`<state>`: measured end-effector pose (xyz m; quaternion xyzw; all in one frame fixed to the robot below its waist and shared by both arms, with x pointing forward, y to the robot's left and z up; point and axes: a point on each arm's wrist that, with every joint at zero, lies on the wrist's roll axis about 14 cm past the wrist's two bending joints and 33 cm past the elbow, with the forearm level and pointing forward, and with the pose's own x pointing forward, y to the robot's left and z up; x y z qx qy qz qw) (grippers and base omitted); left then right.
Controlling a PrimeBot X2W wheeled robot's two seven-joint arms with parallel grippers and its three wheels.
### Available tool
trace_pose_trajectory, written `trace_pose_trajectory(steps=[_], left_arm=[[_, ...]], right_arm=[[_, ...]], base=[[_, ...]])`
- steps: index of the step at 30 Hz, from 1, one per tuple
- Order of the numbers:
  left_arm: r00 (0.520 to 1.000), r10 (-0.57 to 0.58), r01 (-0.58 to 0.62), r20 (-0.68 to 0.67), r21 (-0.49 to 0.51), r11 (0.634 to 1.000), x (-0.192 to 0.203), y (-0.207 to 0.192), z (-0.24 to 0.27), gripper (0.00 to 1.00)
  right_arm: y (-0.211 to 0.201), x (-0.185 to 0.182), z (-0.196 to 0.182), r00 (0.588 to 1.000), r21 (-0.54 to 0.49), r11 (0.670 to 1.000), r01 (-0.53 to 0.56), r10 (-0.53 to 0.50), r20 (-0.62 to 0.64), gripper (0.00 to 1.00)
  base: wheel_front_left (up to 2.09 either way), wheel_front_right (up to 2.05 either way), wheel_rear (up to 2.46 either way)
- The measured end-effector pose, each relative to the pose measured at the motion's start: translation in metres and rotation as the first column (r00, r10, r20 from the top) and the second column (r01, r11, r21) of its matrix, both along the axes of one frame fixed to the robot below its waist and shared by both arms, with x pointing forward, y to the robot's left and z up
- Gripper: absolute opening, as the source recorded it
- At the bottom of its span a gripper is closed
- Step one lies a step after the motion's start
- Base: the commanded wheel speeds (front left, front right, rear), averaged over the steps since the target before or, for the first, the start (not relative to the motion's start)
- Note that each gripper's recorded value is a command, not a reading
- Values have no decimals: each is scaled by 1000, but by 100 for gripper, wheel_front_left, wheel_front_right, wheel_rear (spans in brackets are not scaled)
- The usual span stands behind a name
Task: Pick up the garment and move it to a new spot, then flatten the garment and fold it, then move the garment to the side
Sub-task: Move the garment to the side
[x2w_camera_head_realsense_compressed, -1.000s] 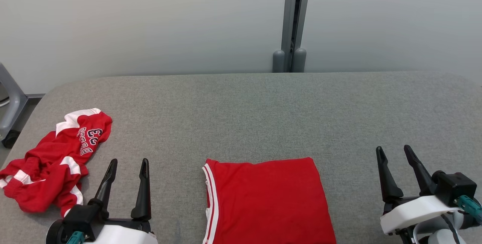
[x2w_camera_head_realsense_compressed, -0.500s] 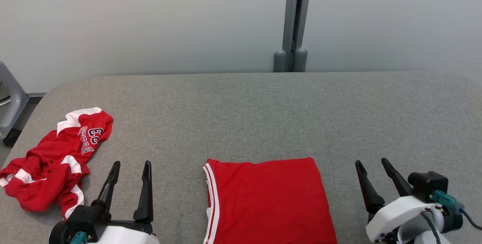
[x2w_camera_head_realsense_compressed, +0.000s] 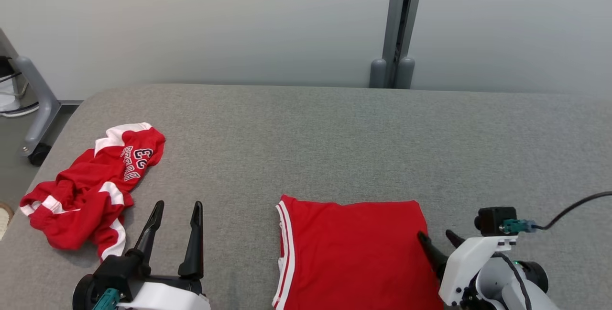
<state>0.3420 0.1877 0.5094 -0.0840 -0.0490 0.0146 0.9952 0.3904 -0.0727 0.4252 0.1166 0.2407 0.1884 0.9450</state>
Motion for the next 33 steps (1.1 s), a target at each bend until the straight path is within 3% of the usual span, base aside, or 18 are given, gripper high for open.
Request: trace_pose_trajectory(steps=[6,13,14,15,16,24,33], left_arm=[[999,45,-45,-2,-1,999,-9,14,-1,100],[998,62,-62,-2,-2,998,-13,19,-1,100],[998,63,-63,-3,-2,998,-13,19,-1,100],[998,64,-64,-3,-2,998,-13,19,-1,100],[998,64,-64,-3,-2,998,-13,20,-1,100],[999,32,-32,10,1,999,-7,10,3,100],[992,-113,113,47,6,994,11,-35,15,100]], right_arm=[[17,-20,-42,972,-28,998,-64,56,-229,100],[21,-22,-49,957,-22,997,-70,61,-283,98],[22,-22,-49,957,-21,997,-70,61,-282,35],[23,-22,-48,958,-15,998,-68,61,-279,8],[24,-21,-47,960,-8,998,-64,59,-273,0],[15,-2,-27,989,9,1000,-4,6,-150,0],[-48,17,-5,988,-20,988,151,-151,-20,0]], base=[[0,0,0],[0,0,0],[0,0,0],[0,0,0],[0,0,0],[0,0,0],[0,0,0]])
